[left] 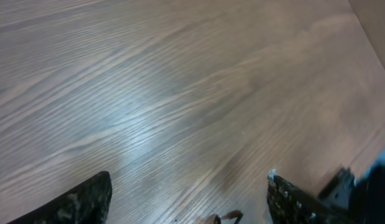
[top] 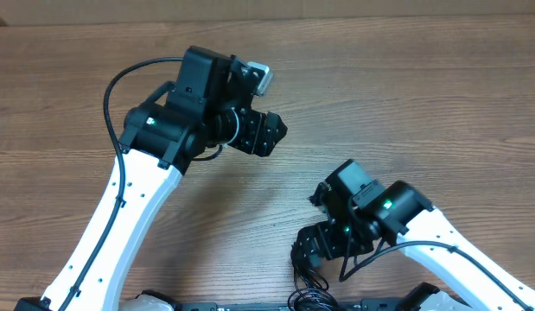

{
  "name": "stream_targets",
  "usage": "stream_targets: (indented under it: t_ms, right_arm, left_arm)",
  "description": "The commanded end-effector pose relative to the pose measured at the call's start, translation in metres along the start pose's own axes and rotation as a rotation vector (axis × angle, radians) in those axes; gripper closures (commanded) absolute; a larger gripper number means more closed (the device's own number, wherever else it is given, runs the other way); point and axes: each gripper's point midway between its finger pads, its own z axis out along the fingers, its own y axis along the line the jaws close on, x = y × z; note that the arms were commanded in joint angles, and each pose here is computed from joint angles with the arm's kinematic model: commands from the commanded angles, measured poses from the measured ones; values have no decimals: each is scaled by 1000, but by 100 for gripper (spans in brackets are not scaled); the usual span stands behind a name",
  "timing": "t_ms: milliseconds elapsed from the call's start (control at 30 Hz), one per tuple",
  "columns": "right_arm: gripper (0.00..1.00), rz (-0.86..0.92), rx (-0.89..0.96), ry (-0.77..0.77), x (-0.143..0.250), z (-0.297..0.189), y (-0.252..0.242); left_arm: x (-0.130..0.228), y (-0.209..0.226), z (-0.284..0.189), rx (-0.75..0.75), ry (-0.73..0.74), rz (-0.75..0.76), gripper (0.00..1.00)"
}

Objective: Untangle cables

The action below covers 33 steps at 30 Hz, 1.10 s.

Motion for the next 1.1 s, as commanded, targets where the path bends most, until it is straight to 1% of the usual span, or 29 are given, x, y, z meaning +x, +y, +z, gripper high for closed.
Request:
stream_targets:
  t_ms: [0,100,200,267,300,367,400,533,700,767,933,1000,1067]
  right_arm:
    - [0,21,19,30,7,19,-2]
    - [1,19,35,88,20,47,-6]
    - [13,3,43,108,23,56,-7]
    - [35,3,36,96,18,59,-5]
    - [59,7,29,84,14,60,-3]
    - [92,20,14,57,8,60,1]
    - [96,19,3,38,3,60,3]
    - [96,13,-22,-8,-11,54,11]
    - [96,62,-64,-146,-56,19,18]
    - [96,103,-86,-243,-85,-9,15]
    - [96,169,-121,-399,-126,-67,6]
    - [96,97,-157,-444,-136,-89,12]
    - [96,-43,-211,-505,-145,-119,26]
  left_arm:
    - [-11,23,-10,-56,-44,-129,20]
    - [-13,29,-13,-56,-51,-150,20]
    - [-13,29,-13,-56,-51,-149,21]
    - [-13,29,-13,-57,-51,-146,21]
    - [-13,29,-13,-57,-51,-146,21]
    - [-13,29,-13,-56,-51,-146,21]
    - [-13,29,-13,-56,-51,-146,22]
    - [-13,28,-13,-48,-50,-146,22]
    - [-13,16,-13,23,-43,-171,26]
    - [-12,17,-13,22,-42,-190,29]
    - [-8,16,-13,26,-25,-197,30]
    - [-6,17,-13,24,-17,-201,32]
    - [-6,15,-14,37,-16,-201,30]
